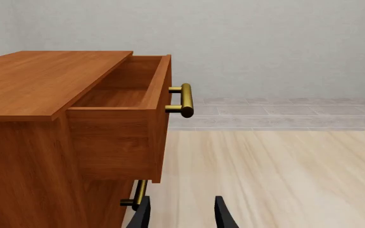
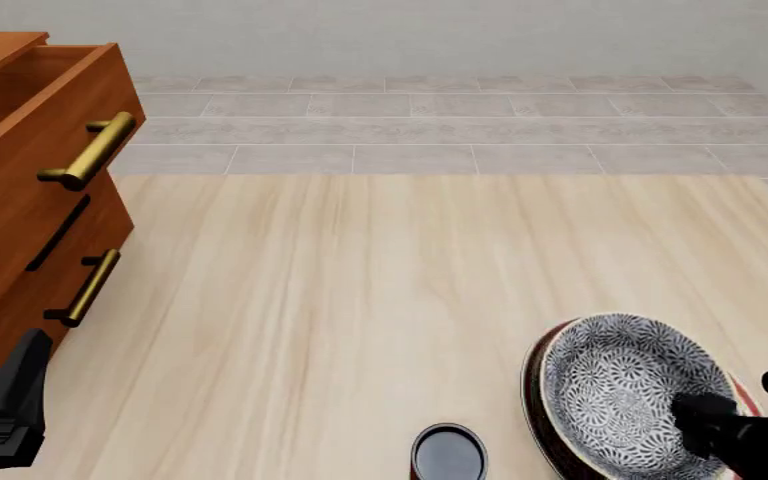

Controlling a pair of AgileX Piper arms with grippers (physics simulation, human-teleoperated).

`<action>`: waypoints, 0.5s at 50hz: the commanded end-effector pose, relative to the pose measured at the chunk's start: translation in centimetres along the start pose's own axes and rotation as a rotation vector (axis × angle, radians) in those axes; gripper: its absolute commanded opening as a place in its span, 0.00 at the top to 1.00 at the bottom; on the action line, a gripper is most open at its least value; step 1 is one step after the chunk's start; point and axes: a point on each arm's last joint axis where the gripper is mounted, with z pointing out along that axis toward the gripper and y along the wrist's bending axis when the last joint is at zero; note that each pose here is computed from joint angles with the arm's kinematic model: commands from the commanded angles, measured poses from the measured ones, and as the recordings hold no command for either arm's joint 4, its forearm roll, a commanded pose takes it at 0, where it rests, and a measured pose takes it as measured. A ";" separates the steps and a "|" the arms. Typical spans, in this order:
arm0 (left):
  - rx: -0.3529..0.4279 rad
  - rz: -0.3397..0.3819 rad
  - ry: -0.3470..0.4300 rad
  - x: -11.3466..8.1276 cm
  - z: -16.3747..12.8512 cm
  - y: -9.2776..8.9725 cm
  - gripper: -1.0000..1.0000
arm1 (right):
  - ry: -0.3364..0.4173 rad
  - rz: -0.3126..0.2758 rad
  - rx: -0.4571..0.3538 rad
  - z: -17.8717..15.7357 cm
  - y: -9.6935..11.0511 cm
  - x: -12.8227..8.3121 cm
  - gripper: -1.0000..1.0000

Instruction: Put the bowl on the plate.

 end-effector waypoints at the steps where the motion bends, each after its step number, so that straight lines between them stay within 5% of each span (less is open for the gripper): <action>1: 0.000 0.000 0.000 0.0 0.0 0.0 0.00 | 0.001 -0.008 0.007 0.3 0.0 -0.2 0.00; 25: 0.000 0.000 0.000 0.0 0.0 0.0 0.00 | -0.030 -0.023 0.012 -0.4 0.2 -1.7 0.00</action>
